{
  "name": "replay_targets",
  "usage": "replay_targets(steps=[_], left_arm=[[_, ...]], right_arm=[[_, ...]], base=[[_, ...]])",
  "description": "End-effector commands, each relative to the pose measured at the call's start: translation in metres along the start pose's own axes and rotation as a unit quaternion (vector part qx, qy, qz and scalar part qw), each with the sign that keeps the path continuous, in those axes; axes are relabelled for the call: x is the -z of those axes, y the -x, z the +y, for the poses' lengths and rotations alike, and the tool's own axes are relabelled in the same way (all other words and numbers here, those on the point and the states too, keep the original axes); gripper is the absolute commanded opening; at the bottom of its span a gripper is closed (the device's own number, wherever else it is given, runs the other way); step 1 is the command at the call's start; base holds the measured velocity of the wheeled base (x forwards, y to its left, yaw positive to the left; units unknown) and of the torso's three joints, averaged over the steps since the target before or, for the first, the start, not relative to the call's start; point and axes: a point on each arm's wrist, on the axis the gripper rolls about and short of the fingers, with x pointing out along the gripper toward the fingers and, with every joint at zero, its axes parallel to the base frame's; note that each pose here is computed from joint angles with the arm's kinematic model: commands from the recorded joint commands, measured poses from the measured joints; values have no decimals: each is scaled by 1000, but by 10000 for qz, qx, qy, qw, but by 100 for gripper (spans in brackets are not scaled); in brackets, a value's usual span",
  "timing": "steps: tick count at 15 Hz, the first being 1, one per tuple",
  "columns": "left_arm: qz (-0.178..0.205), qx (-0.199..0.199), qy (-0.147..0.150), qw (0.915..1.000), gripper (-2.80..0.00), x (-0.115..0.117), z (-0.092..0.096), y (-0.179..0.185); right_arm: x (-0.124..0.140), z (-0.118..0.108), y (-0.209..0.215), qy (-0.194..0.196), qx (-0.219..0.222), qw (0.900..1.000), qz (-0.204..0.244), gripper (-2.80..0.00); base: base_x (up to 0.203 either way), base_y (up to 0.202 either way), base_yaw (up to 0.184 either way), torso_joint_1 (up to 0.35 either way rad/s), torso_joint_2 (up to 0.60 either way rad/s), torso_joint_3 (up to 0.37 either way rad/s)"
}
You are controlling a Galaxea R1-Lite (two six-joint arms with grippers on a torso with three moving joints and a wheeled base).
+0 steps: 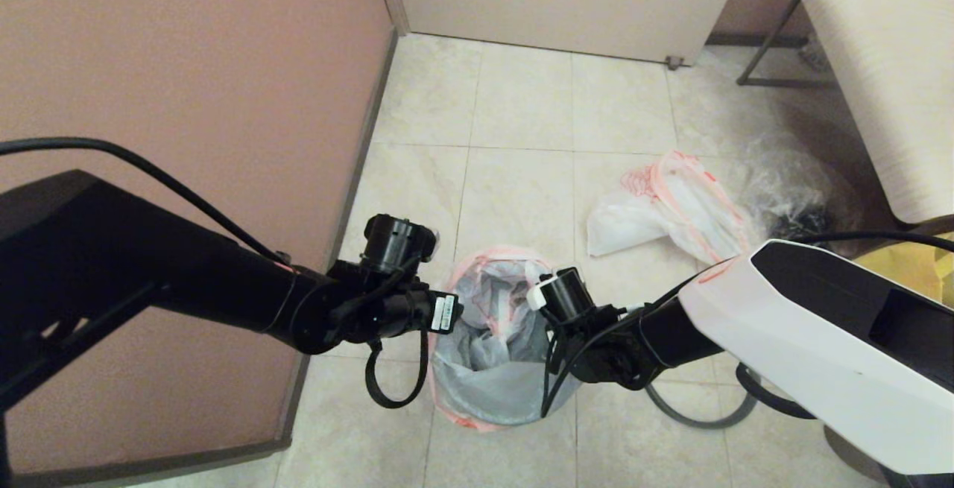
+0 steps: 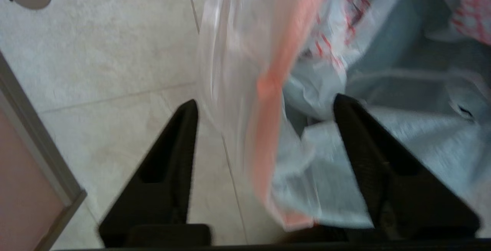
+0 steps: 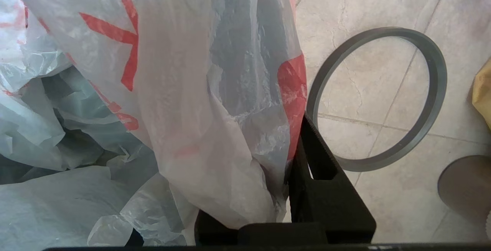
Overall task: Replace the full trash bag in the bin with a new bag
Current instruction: Put the new garbage bag on the trash can
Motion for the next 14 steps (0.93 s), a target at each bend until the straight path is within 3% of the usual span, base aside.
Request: replay_targets(steps=[1, 2, 7, 10, 14], left_arm=[[72, -67, 17, 10000, 0, 6, 1, -16], [-53, -86, 64, 9999, -280, 3, 3, -17], [-70, -190, 139, 9997, -280, 2, 12, -17], [-133, -366, 235, 9990, -280, -4, 27, -14], [-62, -535, 325, 9980, -280, -2, 32, -39]], right_arm=[[0, 0, 0, -7, 9, 10000, -8, -280], [0, 0, 0, -19, 15, 10000, -6, -280], [2, 1, -2, -14, 21, 10000, 19, -280], [2, -2, -4, -26, 51, 10000, 33, -280], [1, -2, -3, -38, 41, 10000, 18, -280]], base=[[0, 0, 0, 0, 0, 0], [0, 0, 0, 0, 0, 0], [0, 0, 0, 0, 0, 0], [0, 0, 0, 0, 0, 0], [0, 0, 0, 0, 0, 0]])
